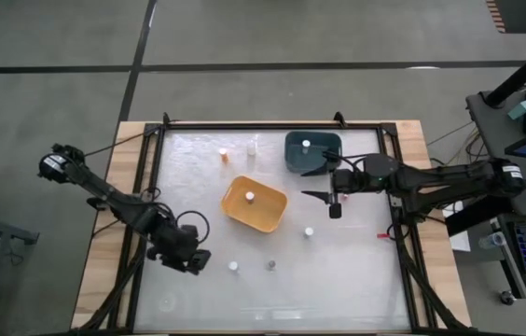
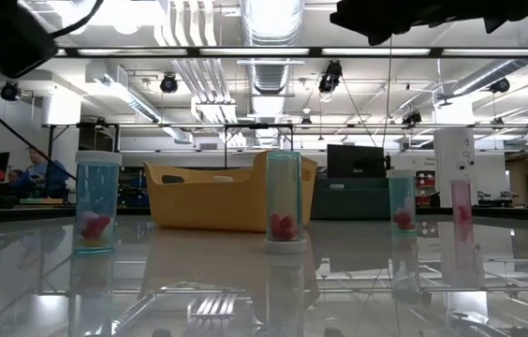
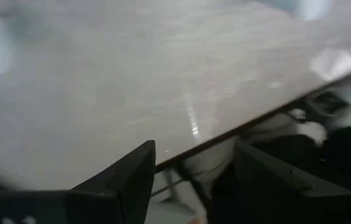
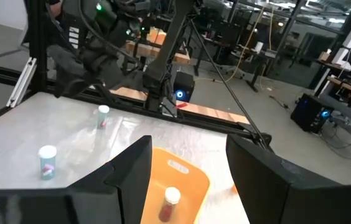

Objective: Pick and place medicine bottles into bin by pill shape (circle, oval)
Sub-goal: Put the blue pill bottle into the yellow bin

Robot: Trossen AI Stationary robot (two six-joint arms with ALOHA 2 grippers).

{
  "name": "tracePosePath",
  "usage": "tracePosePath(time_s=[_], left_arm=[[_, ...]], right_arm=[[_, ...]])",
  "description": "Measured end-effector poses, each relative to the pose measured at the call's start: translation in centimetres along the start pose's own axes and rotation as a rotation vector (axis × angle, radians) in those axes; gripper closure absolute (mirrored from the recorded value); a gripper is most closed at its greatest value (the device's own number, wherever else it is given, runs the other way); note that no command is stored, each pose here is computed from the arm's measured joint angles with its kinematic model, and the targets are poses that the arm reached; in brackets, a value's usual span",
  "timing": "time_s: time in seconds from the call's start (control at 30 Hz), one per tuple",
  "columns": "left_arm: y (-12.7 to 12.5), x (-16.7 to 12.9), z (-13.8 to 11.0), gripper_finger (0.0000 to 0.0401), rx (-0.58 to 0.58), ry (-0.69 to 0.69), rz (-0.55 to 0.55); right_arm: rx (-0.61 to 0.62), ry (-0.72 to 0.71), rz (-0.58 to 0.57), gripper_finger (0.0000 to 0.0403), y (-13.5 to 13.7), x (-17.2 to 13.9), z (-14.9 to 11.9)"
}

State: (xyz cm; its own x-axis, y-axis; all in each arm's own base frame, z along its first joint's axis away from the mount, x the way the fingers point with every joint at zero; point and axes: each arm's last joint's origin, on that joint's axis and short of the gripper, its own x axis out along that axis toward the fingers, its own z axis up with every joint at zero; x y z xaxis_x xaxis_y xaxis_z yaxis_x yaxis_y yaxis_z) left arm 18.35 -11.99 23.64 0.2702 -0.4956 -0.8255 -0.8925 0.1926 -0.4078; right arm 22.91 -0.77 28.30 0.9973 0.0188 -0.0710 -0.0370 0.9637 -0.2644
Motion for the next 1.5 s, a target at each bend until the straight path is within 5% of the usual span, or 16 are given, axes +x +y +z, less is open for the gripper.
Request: tracePosePath(time_s=[0.17,0.43,1.5], left_arm=[[2.1,-0.4,0.2,0.0201,-0.079,0.013,0.213],[3.3,-0.5,0.9,0.0201,0.007,-0.112,0.341],[3.2,3.0,2.3,0.0221,0.145,-0.195,0.496]], right_arm=[[-0.007,0.014,0.004,0.0204,0.1,0.4,-0.4],[-0.015,0.021,0.005,0.0204,0.1,1.1,-0.8],[-0.015,0.018,0.003,0.0204,0.2,1.3,-0.9]])
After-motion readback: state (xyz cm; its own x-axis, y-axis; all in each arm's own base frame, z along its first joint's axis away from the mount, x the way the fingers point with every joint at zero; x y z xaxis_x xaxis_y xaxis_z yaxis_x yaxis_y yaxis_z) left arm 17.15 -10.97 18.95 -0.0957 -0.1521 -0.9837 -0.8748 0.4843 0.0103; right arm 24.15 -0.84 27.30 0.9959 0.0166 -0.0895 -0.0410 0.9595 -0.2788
